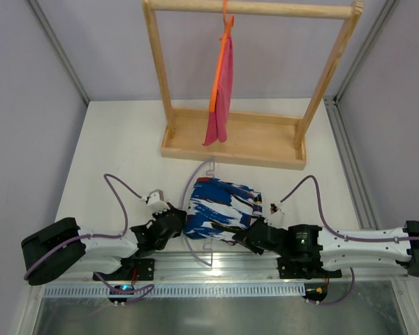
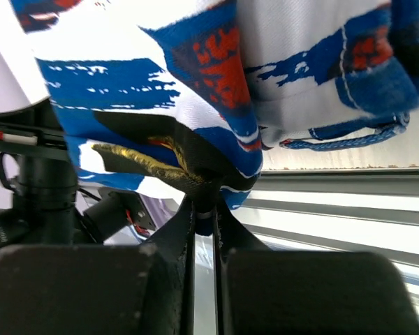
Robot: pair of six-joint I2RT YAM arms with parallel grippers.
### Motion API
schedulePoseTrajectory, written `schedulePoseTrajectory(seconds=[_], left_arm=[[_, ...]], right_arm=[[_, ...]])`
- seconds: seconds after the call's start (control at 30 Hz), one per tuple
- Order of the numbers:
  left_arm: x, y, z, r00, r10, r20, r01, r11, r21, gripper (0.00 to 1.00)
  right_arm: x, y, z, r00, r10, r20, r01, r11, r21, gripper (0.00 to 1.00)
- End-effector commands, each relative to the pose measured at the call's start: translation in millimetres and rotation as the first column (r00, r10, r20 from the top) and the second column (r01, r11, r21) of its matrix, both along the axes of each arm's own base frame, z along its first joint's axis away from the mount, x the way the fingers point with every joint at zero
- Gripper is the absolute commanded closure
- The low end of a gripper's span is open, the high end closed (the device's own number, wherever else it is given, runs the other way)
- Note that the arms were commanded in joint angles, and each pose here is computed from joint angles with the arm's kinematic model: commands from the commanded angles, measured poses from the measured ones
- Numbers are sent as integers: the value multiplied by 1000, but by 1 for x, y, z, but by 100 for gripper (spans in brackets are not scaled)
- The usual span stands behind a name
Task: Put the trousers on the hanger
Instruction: Place trousers on hanger
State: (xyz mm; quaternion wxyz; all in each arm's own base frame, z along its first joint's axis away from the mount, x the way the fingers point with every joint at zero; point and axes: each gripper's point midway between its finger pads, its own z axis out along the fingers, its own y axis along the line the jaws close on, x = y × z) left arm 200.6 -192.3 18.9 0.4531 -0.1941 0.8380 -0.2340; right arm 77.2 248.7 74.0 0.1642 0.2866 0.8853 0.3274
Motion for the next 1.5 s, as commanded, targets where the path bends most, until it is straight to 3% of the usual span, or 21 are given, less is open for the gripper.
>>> schedulePoseTrajectory(seconds=[0.0,0.13,0.23,0.47,0.67,0.77,0.8,0.87,0.93,1.13,1.27,1.47], left_arm=[[-7,19,-23,999,22,-49,-17,994,107,100],[-8,28,-27,997,44,-61,-35,988,147,100],[-10,38,-30,995,78,-66,-66,983,173,100],[-12,50,-32,991,112,-79,-91,968,234,100],[-12,46,-29,993,98,-70,-82,976,203,99],[-11,40,-27,995,72,-63,-60,983,176,99],[-11,41,-27,995,71,-63,-59,982,178,100],[-12,40,-28,996,68,-65,-55,982,182,99],[-12,42,-29,995,71,-67,-58,981,187,99],[-11,36,-27,996,63,-67,-52,987,152,100],[-11,16,-20,998,9,-66,-3,996,84,100],[-12,1,-10,997,-9,-73,11,1000,29,100]], right_arm=[[21,-26,8,989,-68,128,75,996,-52,96],[22,-78,0,982,-32,185,77,967,-245,96],[22,-99,-4,979,-13,201,77,947,-311,96],[25,-114,-2,975,-12,220,95,925,-368,96],[46,-99,57,926,65,371,90,918,-386,96],[63,-103,76,886,91,455,148,874,-462,96],[64,-117,70,889,103,446,174,826,-536,96],[69,-133,72,887,-5,462,281,800,-530,96],[66,-154,63,894,-15,448,310,742,-595,96],[51,-156,13,924,-131,359,315,792,-522,96],[49,-161,-1,926,-139,351,318,787,-529,94],[50,-149,20,935,-55,351,248,807,-536,74]])
